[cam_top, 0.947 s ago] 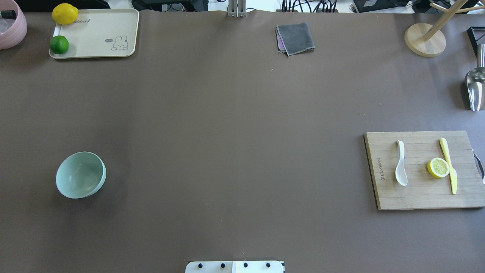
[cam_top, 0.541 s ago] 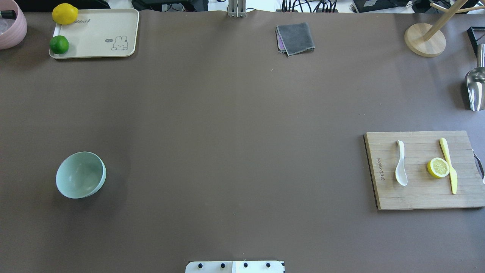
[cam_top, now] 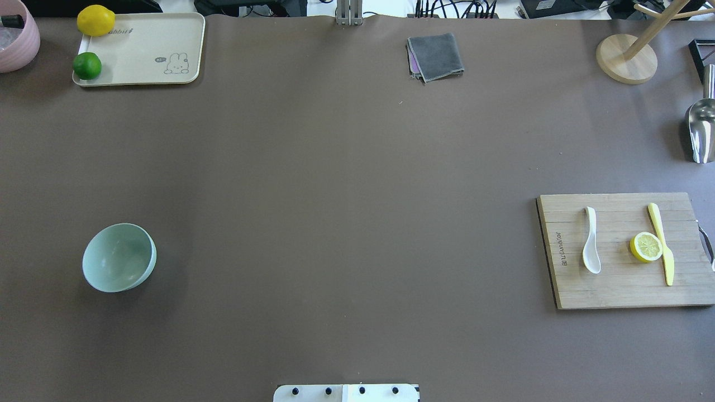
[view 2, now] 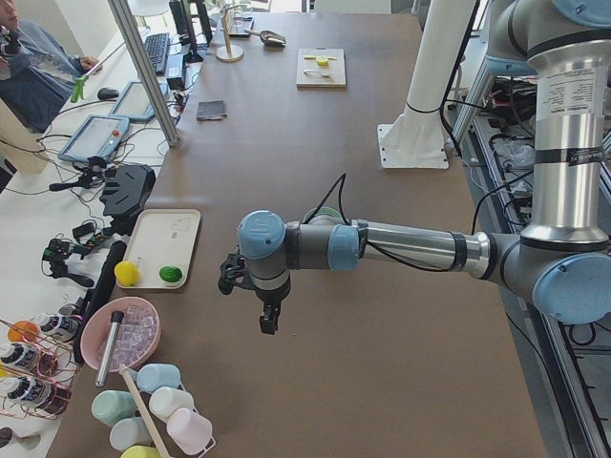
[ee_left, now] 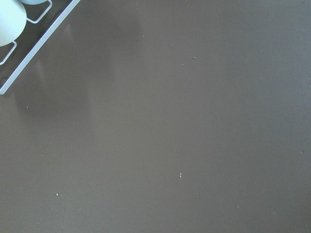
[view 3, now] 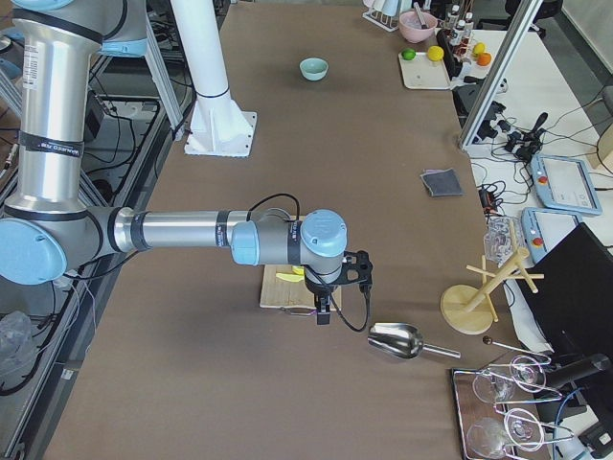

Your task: Place spoon in bowl

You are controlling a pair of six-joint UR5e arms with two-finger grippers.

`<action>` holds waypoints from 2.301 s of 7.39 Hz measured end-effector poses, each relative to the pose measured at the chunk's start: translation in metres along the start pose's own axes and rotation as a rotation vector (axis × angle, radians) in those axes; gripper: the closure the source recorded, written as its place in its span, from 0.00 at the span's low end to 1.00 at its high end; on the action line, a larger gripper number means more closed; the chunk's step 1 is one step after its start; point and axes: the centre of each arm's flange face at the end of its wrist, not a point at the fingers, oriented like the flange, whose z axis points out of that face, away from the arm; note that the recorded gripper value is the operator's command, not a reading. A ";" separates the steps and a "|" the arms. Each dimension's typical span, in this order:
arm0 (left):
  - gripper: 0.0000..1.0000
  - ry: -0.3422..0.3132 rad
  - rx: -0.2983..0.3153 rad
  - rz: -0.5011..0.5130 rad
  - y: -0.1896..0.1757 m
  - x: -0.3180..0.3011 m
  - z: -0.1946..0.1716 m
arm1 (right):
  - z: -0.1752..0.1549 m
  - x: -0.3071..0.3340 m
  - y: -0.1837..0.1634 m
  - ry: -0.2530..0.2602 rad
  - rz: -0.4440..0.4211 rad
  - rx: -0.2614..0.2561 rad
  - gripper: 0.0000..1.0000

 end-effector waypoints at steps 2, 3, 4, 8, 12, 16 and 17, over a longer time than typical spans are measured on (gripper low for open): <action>0.01 -0.002 0.002 0.001 0.000 0.001 -0.001 | 0.001 0.001 0.000 0.000 0.002 -0.002 0.00; 0.01 -0.001 0.002 0.001 0.000 0.001 -0.001 | 0.001 0.001 0.000 -0.001 0.003 -0.002 0.00; 0.01 -0.001 0.002 0.000 0.001 0.001 -0.001 | 0.001 0.001 0.000 -0.001 0.002 -0.002 0.00; 0.01 -0.002 0.007 0.006 0.024 0.004 -0.002 | 0.001 0.001 0.000 0.000 0.003 -0.002 0.00; 0.01 0.018 0.048 -0.006 0.017 0.013 -0.007 | 0.000 0.000 -0.002 0.003 -0.008 0.002 0.00; 0.03 0.091 0.117 0.022 0.009 0.057 -0.027 | -0.004 -0.012 -0.008 -0.031 -0.034 0.014 0.00; 0.03 0.105 0.108 0.020 0.001 0.090 -0.020 | -0.002 -0.017 -0.009 -0.046 -0.056 0.026 0.00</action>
